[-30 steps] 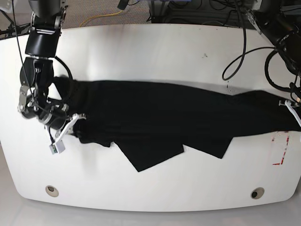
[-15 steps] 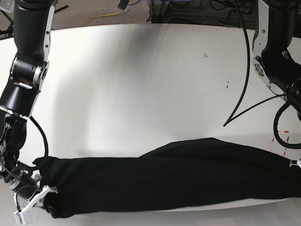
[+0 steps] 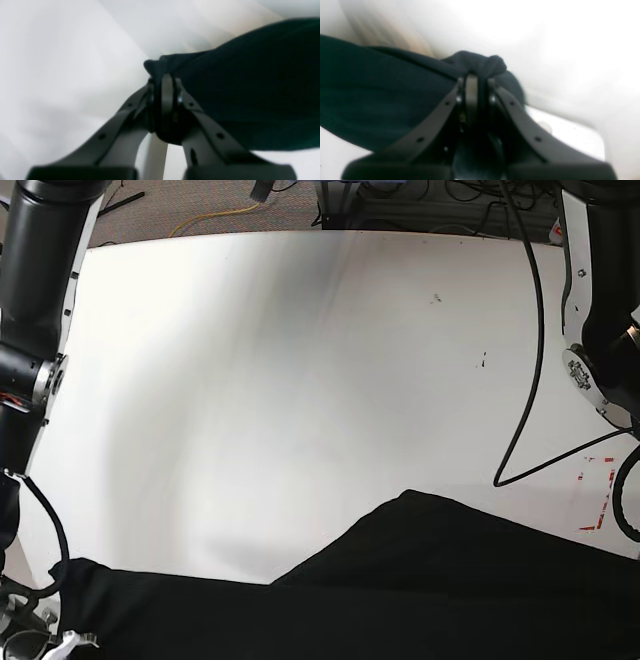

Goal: Fold the T-shirt properly
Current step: 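Lift the shirt with both grippers, swing it and lay it down, then adjust the right gripper's grip on the shirt edge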

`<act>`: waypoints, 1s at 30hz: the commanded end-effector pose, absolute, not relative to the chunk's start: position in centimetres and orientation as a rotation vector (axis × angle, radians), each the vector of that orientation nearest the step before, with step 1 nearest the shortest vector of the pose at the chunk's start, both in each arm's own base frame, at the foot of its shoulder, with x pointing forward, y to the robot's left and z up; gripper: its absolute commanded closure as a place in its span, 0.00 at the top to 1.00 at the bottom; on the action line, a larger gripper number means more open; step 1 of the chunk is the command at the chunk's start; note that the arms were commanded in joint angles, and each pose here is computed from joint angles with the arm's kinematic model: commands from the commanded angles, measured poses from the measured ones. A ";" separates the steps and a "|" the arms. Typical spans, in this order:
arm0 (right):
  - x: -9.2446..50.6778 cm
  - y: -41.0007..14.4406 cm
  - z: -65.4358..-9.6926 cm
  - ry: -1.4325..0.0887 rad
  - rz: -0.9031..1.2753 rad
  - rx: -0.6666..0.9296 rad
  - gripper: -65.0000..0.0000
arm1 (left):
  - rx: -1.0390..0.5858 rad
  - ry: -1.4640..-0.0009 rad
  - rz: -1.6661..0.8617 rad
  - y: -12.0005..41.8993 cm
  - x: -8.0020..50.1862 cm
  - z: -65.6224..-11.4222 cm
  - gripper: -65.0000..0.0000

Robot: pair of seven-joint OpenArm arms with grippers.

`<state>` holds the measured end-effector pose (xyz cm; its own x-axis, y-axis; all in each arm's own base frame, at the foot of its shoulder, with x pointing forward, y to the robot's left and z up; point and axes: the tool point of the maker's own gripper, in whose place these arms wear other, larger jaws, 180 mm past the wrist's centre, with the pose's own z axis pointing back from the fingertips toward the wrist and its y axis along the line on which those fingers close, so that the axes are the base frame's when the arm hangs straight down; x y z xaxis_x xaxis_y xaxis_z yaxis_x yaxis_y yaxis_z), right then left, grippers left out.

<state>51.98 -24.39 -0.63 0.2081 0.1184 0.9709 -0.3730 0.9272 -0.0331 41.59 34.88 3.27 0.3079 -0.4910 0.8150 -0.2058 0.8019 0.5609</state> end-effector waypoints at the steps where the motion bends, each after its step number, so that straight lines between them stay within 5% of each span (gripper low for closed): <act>1: 51.4 -24.9 -1.1 -1.343 0.333 0.255 0.00 | 0.670 -1.309 -0.214 34.7 41.3 4.3 0.00; 16: 41.8 -24.9 -21.9 -1.052 0.107 0.537 0.00 | 0.677 -1.044 -0.281 35.2 37.6 -8.1 0.00; 30: 31.1 -20.6 -31.3 -0.808 0.118 0.571 0.00 | 0.636 -0.685 -0.233 39.3 28.3 -20.9 0.00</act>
